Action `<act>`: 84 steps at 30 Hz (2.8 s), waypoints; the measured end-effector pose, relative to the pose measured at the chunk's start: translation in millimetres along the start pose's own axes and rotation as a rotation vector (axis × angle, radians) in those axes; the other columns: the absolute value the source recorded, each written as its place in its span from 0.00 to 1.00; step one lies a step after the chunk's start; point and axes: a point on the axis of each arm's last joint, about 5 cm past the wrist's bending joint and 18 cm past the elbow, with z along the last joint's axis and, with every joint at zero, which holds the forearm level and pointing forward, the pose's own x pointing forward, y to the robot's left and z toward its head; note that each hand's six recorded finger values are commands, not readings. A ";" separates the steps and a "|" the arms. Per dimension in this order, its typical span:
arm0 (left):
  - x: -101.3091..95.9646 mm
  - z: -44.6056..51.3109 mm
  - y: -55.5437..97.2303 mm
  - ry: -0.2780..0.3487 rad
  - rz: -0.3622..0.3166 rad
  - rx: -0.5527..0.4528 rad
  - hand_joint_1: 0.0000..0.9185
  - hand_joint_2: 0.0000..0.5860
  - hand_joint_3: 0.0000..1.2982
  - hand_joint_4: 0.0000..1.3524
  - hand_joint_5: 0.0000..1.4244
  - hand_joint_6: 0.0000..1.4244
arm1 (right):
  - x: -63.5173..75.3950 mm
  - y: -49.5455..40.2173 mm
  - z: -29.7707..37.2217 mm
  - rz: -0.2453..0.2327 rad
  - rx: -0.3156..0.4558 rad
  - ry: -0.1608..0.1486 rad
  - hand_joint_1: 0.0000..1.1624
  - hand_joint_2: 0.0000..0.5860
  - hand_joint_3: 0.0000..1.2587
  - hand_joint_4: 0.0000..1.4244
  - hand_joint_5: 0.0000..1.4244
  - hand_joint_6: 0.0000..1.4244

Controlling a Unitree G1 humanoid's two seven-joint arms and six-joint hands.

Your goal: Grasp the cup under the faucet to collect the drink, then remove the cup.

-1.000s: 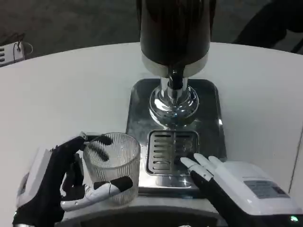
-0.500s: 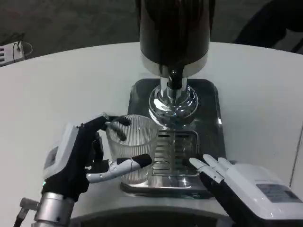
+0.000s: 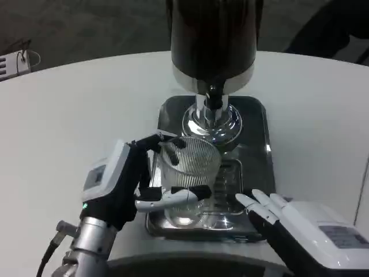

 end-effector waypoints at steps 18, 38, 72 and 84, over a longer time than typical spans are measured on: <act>24.9 4.8 -7.6 -0.016 0.021 0.083 0.62 0.00 0.73 0.78 0.87 1.00 | -7.0 0.7 -7.8 0.005 -0.018 0.005 0.47 0.76 0.07 0.00 0.00 0.00; 28.2 3.5 -11.7 0.000 -0.038 0.127 0.26 0.04 0.52 0.50 0.73 0.97 | -9.5 -0.1 -10.8 0.030 -0.010 0.000 0.46 0.77 0.08 0.00 0.00 0.00; -23.2 2.8 51.1 0.017 0.052 -0.140 0.00 0.06 0.19 0.16 0.21 0.31 | -5.1 -1.5 -7.0 0.039 0.006 -0.005 0.45 0.78 0.10 0.00 0.00 0.00; -2.2 38.6 89.1 -0.248 -0.062 -0.338 0.00 0.11 0.29 0.29 0.32 0.36 | -0.1 -3.5 -2.4 0.017 0.012 -0.018 0.45 0.78 0.11 0.00 0.00 0.00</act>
